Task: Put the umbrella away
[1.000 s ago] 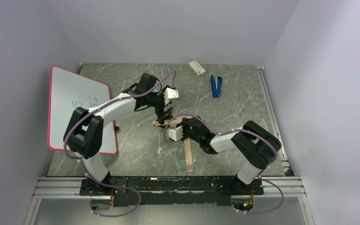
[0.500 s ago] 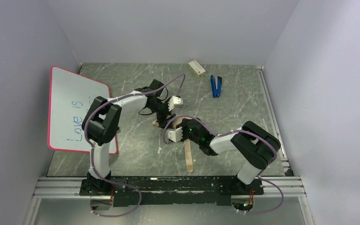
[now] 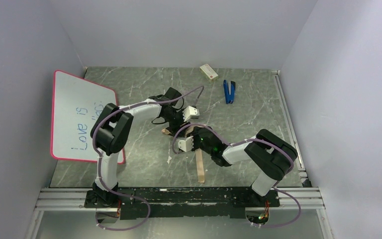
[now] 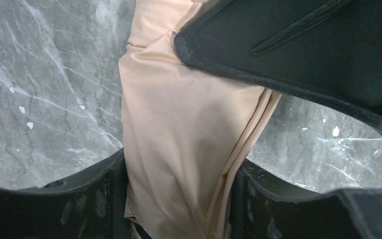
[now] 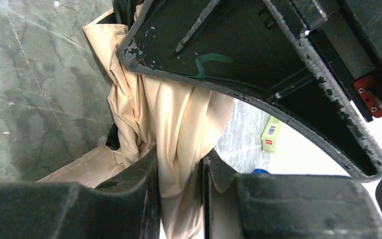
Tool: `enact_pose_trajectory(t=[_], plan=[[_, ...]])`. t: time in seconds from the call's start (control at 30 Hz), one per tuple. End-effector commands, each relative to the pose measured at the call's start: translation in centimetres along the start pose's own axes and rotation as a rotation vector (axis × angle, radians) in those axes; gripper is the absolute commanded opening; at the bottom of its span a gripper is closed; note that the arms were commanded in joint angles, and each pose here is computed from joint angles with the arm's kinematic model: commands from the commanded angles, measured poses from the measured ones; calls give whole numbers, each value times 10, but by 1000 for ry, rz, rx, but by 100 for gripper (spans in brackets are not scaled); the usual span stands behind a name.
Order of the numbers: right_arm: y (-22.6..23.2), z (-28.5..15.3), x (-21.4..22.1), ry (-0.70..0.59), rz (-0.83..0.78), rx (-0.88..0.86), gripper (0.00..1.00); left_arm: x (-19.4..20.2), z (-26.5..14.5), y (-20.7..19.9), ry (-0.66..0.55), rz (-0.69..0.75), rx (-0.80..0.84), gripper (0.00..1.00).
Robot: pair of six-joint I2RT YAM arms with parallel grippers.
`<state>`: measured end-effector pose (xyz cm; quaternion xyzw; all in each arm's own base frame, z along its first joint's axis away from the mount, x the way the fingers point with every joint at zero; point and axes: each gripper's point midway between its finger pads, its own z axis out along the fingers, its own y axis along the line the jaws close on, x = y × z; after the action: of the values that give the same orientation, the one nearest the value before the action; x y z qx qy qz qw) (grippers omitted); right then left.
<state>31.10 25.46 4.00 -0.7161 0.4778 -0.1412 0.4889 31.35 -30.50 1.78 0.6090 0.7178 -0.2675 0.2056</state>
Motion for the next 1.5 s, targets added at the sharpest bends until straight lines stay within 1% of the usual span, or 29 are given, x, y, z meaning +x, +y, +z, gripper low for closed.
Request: enact_pose_trajectory(t=[0.0,0.1,0.17,0.27,0.33,0.4,0.43,0.53,0.67,0.87,0.93,1.07,1.17,1.23,1.3,1.4,1.47], plan=[[82,-16,28,97,-5,-266,8,21,8,-1,92,9,-44,56],[81,-15,25,90,-4,-262,9,22,9,-6,110,42,-43,47],[81,-16,23,85,-4,-262,10,22,11,-7,115,51,-46,35],[78,-17,16,70,7,-254,15,23,13,-7,125,50,-49,25],[76,-17,13,65,12,-257,20,25,15,-7,136,55,-48,16],[74,-19,10,60,12,-250,29,27,16,-6,148,64,-54,7],[73,-20,8,56,18,-244,34,27,15,-5,153,67,-61,5],[66,-24,4,42,49,-223,44,29,14,-2,160,73,-85,5],[52,-32,-7,4,93,-186,52,29,13,0,161,74,-98,5],[39,-52,-26,-51,174,-156,54,30,13,6,173,79,-126,5],[35,-62,-34,-75,227,-146,54,30,13,7,177,86,-134,5],[25,-90,-56,-157,402,-135,54,25,13,8,163,94,-150,5],[4,-113,-72,-224,537,-74,53,24,14,7,159,95,-147,5],[-20,-130,-73,-251,642,22,52,26,15,7,168,106,-153,5],[-49,-148,-65,-256,772,158,52,27,15,7,179,126,-167,5],[-76,-167,-50,-219,954,305,52,26,16,9,188,146,-204,5],[-93,-178,-36,-170,1090,410,51,26,16,12,193,150,-225,5]])
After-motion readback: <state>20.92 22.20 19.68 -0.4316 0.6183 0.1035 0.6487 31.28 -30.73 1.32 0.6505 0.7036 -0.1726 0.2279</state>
